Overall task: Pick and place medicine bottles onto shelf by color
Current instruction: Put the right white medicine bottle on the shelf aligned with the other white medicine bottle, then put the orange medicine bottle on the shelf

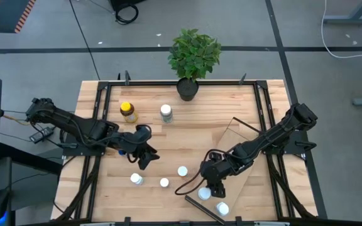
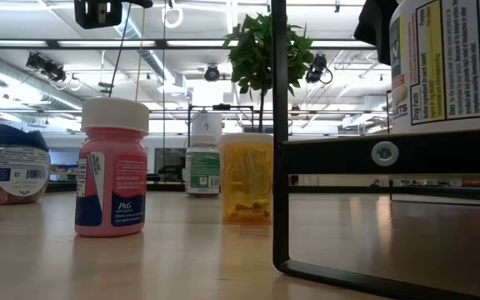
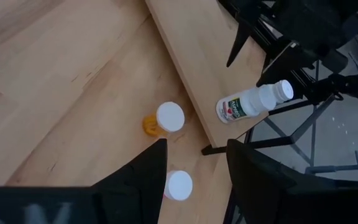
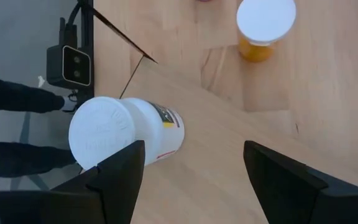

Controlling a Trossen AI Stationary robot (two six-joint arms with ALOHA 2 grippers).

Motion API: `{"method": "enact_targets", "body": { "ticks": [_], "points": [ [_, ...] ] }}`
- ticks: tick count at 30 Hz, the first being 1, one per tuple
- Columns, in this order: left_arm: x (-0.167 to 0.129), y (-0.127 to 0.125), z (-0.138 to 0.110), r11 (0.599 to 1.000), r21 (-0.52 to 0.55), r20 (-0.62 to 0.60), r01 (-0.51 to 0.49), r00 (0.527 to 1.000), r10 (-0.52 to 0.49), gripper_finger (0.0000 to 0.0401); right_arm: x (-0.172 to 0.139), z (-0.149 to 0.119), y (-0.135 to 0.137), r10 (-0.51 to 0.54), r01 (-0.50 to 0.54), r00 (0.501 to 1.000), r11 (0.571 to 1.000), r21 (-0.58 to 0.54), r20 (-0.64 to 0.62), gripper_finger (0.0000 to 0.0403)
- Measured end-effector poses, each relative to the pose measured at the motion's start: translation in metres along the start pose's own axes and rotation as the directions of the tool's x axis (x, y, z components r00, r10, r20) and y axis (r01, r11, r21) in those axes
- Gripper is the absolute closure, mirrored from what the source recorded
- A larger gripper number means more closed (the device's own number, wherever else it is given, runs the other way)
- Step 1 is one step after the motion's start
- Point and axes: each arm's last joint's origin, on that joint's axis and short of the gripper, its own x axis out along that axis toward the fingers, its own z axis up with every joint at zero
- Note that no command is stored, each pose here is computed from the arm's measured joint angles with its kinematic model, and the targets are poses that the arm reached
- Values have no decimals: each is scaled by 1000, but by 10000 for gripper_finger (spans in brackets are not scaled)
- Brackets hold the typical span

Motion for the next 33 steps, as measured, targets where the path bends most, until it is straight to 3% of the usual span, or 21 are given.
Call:
{"method": "enact_targets", "body": {
  "ticks": [21,29,33],
  "points": [
    [0,0,0,1000,2,0,0,1000,0,229,0,-2,1,22,-21,999,1000,19,-27,122],
    [0,0,0,1000,3,-2,-2,1000,2,225,-8,25,-23,3,-5,1000,994,105,22,122],
    [-2,0,1,1000,12,4,4,1000,-4,228,-17,41,-31,10,-15,997,997,69,78,122]
  ]
}}
